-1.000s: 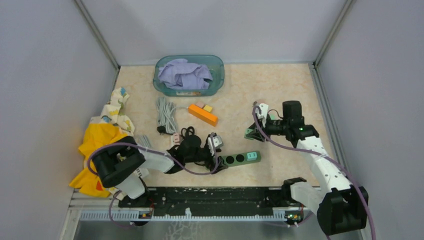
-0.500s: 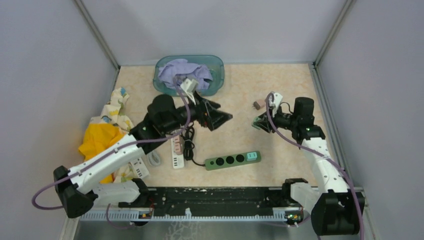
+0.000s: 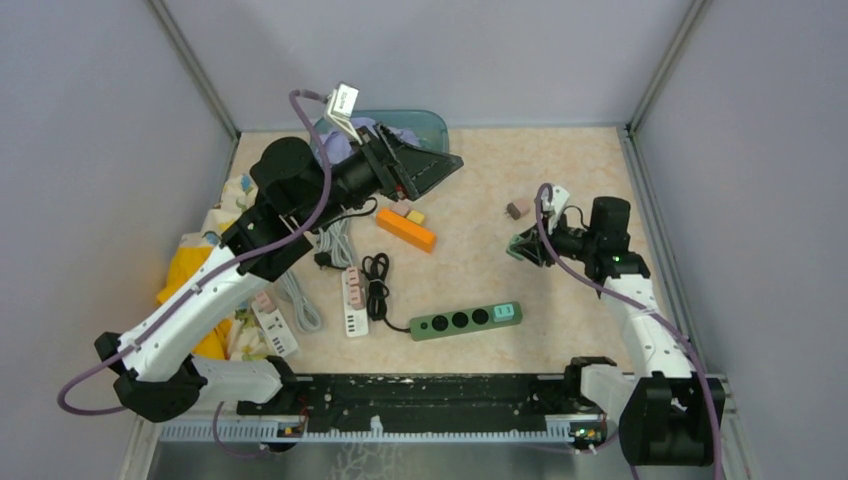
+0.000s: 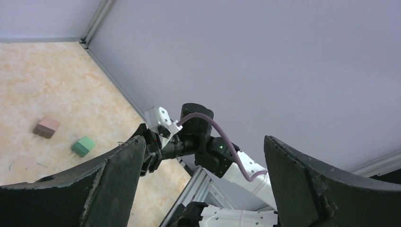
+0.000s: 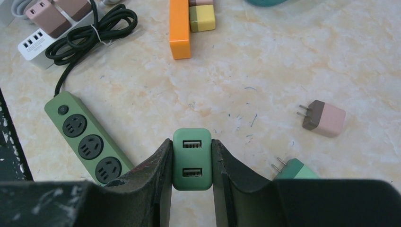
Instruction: Pull the plug off the socket
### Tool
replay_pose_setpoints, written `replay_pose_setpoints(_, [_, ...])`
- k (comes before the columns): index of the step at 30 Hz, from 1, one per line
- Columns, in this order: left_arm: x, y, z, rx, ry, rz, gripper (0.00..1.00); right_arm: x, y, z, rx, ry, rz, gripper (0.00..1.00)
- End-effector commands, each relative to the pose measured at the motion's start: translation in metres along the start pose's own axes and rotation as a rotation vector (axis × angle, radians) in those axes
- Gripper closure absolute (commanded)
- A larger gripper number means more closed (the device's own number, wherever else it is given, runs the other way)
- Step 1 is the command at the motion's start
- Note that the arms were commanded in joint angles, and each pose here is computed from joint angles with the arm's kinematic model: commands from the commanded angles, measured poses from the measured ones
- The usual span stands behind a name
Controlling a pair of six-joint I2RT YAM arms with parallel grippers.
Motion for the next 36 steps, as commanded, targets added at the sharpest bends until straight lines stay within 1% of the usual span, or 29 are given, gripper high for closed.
replay_pose_setpoints(1, [-0.005, -0.001, -0.010, -0.021, -0.039, -0.016, 0.01, -0.002, 0.001, -0.009, -0.040, -0.031, -0.008, 1.00])
replay_pose_setpoints(8, [-0.011, 0.001, -0.018, -0.034, -0.029, 0.007, 0.01, -0.007, 0.003, -0.005, -0.029, -0.010, 0.007, 1.00])
replay_pose_setpoints(11, [-0.002, 0.001, -0.008, -0.020, 0.029, -0.011, 0.01, -0.012, 0.004, -0.004, -0.022, 0.005, 0.032, 1.00])
replay_pose_setpoints(12, [0.007, -0.001, -0.001, -0.020, 0.062, -0.032, 0.01, -0.015, 0.005, -0.003, -0.021, 0.012, 0.043, 1.00])
replay_pose_setpoints(14, [0.025, -0.010, 0.019, -0.025, 0.172, -0.054, 0.01, -0.018, 0.006, -0.002, -0.020, 0.036, 0.061, 1.00])
replay_pose_setpoints(17, [0.066, -0.029, 0.070, 0.020, 0.325, -0.108, 0.01, -0.024, 0.009, -0.001, -0.034, 0.083, 0.094, 1.00])
replay_pose_setpoints(20, [0.095, -0.053, 0.123, 0.083, 0.402, -0.090, 0.01, -0.032, 0.011, -0.002, -0.067, 0.139, 0.143, 1.00])
replay_pose_setpoints(21, [0.099, -0.060, 0.138, 0.094, 0.399, -0.067, 0.00, -0.035, 0.012, -0.002, -0.082, 0.163, 0.172, 1.00])
replay_pose_setpoints(25, [0.112, -0.091, 0.195, 0.108, 0.329, 0.032, 0.00, -0.055, 0.014, 0.000, -0.157, 0.293, 0.311, 0.94])
replay_pose_setpoints(26, [0.114, -0.097, 0.203, 0.098, 0.311, 0.044, 0.00, -0.064, 0.014, 0.000, -0.178, 0.335, 0.368, 0.93])
replay_pose_setpoints(28, [0.117, -0.107, 0.214, 0.077, 0.285, 0.053, 0.00, -0.077, 0.018, 0.004, -0.197, 0.420, 0.436, 0.92])
replay_pose_setpoints(30, [0.120, -0.114, 0.218, 0.063, 0.286, 0.055, 0.00, -0.086, 0.023, 0.006, -0.197, 0.476, 0.457, 0.91])
replay_pose_setpoints(34, [0.123, -0.121, 0.221, 0.078, 0.316, 0.048, 0.00, -0.094, 0.040, 0.003, -0.154, 0.546, 0.398, 0.90])
replay_pose_setpoints(36, [0.123, -0.125, 0.223, 0.076, 0.321, 0.049, 0.00, -0.104, 0.048, -0.001, -0.145, 0.587, 0.399, 0.89])
Point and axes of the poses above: each gripper's point midway between its finger pads, its own y axis out along the fingers, its own x axis along the line the jaws close on, z = x × y, the point moved 4 cm from there along -y, back along the fingers, and after that the axes turned 14 degrees about y, right-handed, at the moved point
